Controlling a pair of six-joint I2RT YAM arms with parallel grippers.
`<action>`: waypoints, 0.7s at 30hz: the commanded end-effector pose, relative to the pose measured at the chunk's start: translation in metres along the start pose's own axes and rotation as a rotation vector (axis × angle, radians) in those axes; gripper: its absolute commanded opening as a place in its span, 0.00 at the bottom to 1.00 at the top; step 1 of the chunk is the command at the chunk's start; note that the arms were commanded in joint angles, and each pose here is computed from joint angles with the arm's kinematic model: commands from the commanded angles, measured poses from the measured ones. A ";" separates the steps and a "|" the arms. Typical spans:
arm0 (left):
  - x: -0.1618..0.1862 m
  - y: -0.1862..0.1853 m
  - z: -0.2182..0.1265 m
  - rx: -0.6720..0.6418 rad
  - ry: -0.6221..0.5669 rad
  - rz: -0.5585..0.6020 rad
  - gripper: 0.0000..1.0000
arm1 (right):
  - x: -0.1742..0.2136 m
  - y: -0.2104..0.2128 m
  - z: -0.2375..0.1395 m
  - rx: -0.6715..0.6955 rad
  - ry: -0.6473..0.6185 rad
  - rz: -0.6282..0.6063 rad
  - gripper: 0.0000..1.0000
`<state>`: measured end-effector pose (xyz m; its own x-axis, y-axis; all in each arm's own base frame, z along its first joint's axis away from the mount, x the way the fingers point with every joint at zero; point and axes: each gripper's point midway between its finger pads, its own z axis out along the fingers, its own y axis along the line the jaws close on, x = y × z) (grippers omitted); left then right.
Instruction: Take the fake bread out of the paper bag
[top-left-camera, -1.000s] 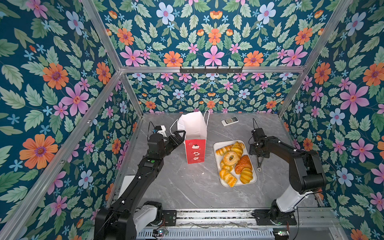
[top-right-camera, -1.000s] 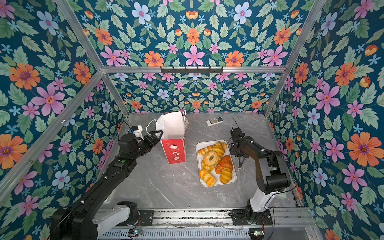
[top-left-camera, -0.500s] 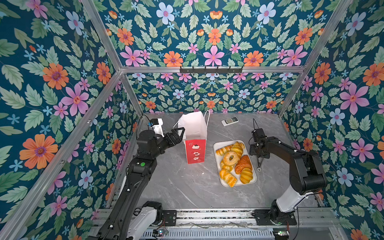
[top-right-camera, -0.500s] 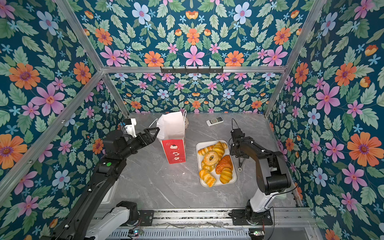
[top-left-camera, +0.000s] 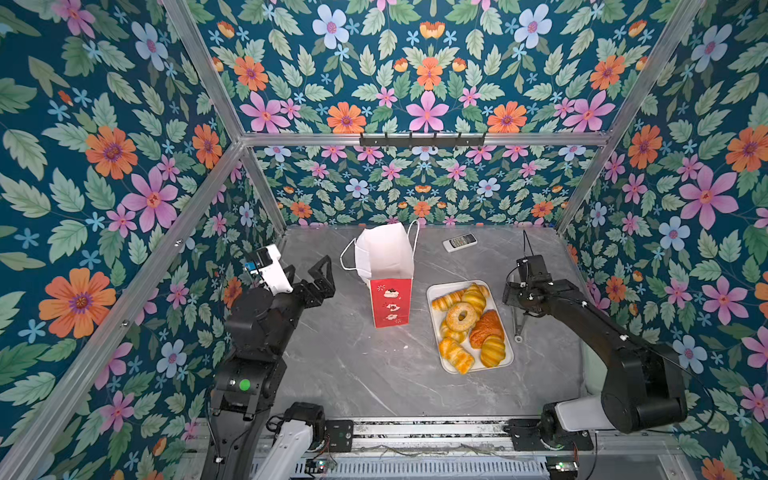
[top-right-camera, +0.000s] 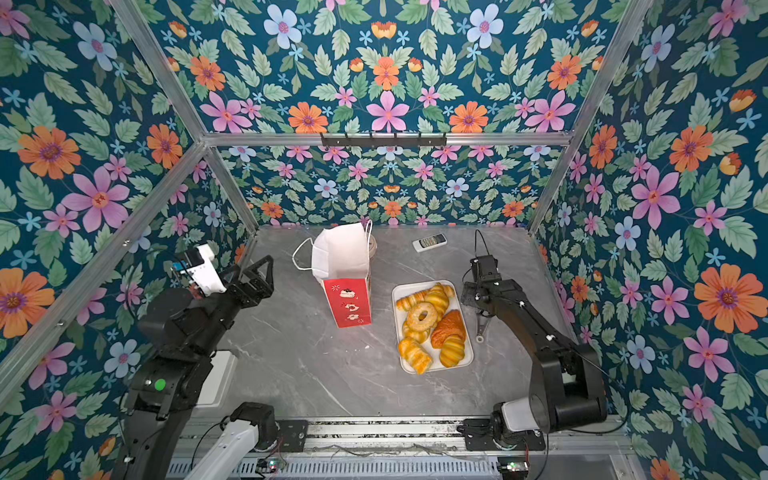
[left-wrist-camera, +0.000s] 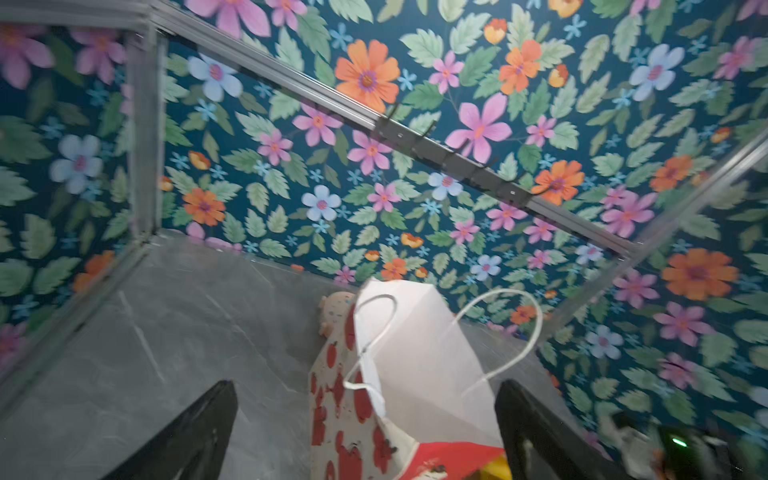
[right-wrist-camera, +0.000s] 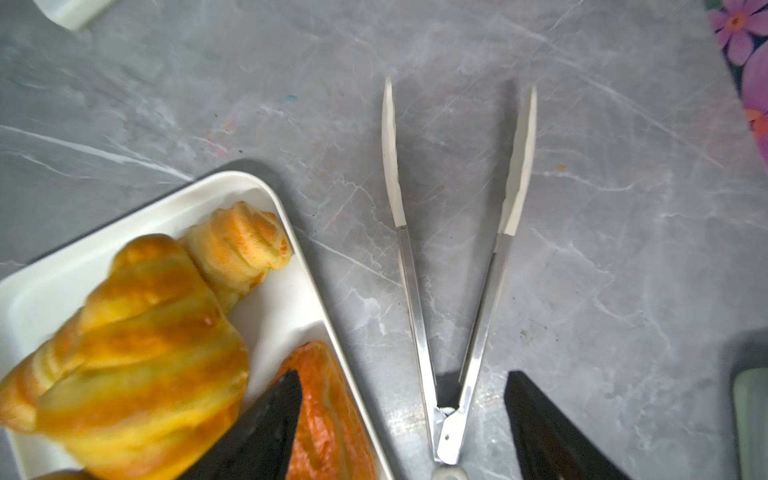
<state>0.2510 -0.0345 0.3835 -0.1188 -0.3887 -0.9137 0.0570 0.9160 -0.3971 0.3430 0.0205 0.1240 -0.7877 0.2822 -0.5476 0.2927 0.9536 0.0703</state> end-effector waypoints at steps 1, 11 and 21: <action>0.000 0.060 -0.005 -0.287 -0.158 0.095 0.94 | -0.013 -0.001 -0.026 -0.039 -0.110 0.006 0.79; 0.111 0.118 0.052 -0.408 -0.121 0.260 0.95 | -0.018 0.003 -0.087 -0.222 -0.387 -0.029 0.97; 0.171 0.141 0.110 -0.425 -0.066 0.405 1.00 | -0.002 0.002 -0.062 -0.227 -0.409 -0.063 0.99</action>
<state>0.3289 0.0167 0.1272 -0.2732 -0.0093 -0.9619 -0.2979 0.9516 0.0754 0.3033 0.0356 0.1696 -0.5623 0.2175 -0.7978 0.0733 0.9741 0.2138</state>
